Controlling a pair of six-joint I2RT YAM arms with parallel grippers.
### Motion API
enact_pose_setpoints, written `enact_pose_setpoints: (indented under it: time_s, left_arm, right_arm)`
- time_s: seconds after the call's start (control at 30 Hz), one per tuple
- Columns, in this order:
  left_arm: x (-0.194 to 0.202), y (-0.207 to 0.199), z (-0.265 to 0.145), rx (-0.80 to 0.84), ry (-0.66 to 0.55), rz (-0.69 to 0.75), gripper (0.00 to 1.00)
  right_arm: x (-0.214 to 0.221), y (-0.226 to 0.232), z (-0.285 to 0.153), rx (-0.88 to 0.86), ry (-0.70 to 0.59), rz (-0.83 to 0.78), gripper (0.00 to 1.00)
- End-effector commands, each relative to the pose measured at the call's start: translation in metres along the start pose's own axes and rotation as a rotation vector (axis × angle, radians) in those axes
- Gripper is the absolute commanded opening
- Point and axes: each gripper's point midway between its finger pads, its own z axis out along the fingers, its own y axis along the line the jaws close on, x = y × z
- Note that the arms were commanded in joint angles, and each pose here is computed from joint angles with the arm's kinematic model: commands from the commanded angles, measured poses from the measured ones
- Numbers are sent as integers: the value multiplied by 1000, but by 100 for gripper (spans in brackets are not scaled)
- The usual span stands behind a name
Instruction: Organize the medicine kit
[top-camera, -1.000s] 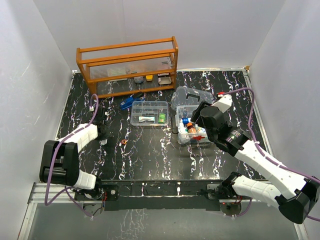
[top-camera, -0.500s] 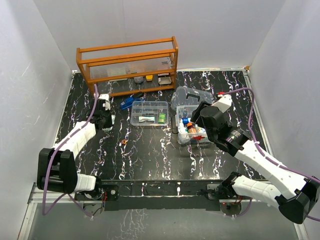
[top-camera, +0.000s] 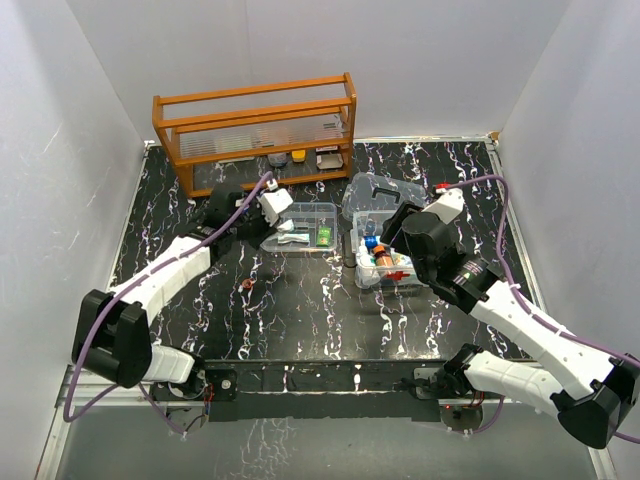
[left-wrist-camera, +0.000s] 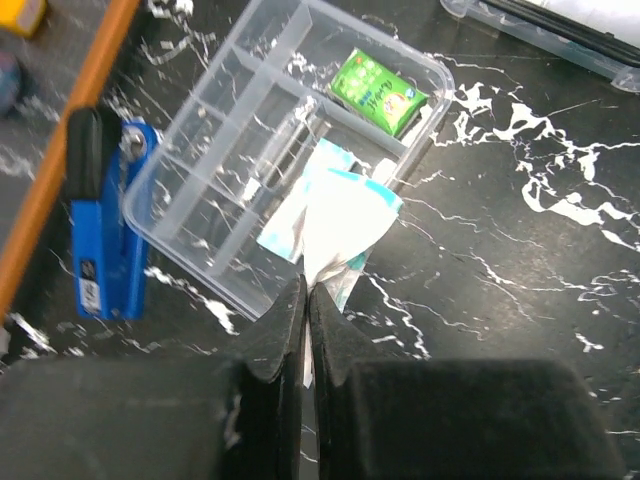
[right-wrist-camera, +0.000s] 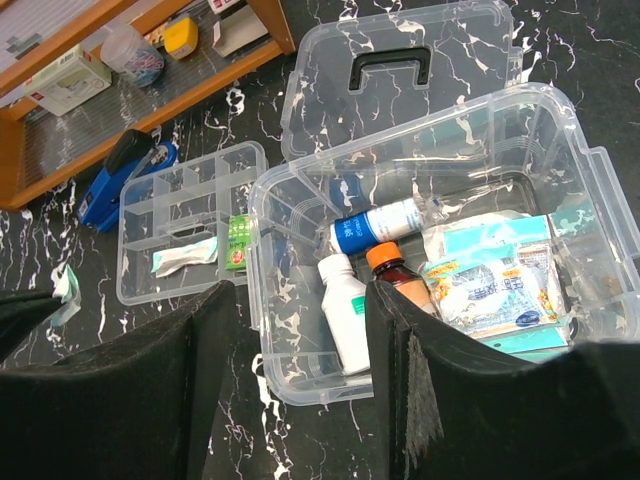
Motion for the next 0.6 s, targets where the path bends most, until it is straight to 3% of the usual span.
enact_pose_setpoints:
  time_s: [0.0,0.17,0.57]
  left_arm:
    - [-37,8,4,70,-83,283,0]
    - [-29,19,24,123,22,378,0]
    - [7,15,71,215,207,405,1]
  right_arm:
    - [-23,12,-7,-48,-66,55,52]
    - [-25,11,-8,-44,-69,53,52]
    - [-27,12,-9,-41,-68,75,52]
